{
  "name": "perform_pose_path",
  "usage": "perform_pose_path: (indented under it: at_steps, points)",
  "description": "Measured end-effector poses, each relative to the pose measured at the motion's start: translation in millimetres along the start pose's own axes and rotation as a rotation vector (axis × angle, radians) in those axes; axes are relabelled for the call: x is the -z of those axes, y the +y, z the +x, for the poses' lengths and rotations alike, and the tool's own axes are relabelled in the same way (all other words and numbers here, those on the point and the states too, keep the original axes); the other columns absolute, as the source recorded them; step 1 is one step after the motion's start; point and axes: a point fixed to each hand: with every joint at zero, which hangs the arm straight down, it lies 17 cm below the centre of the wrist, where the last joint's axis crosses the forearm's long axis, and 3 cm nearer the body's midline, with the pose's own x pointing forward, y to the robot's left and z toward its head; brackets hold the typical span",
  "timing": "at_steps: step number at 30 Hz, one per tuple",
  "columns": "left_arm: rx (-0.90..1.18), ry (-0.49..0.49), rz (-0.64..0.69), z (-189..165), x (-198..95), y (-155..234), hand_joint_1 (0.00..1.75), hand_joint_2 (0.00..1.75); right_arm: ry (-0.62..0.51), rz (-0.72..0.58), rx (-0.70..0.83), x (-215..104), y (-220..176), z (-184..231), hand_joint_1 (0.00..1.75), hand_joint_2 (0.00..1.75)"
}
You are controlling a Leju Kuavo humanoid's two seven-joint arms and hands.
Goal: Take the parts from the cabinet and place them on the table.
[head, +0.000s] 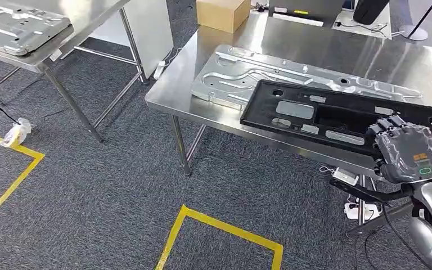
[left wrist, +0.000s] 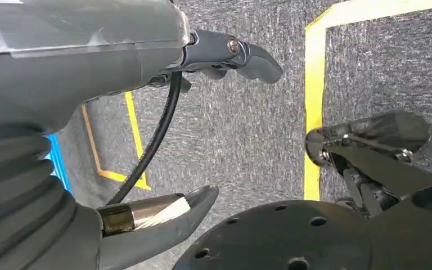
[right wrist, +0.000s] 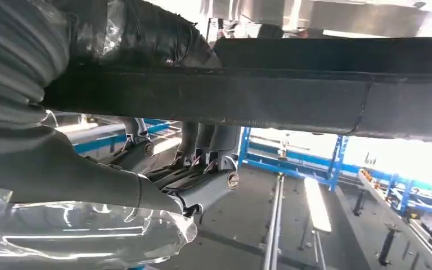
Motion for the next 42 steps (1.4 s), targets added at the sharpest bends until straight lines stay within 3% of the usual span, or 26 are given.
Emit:
perform_pose_path:
  at_steps: [42]
  points:
    - [0.014,0.005,-0.001,-6,-1,-2,0.0,1.75,-0.019,0.01,0.087,9,15,39,1.75,1.75]
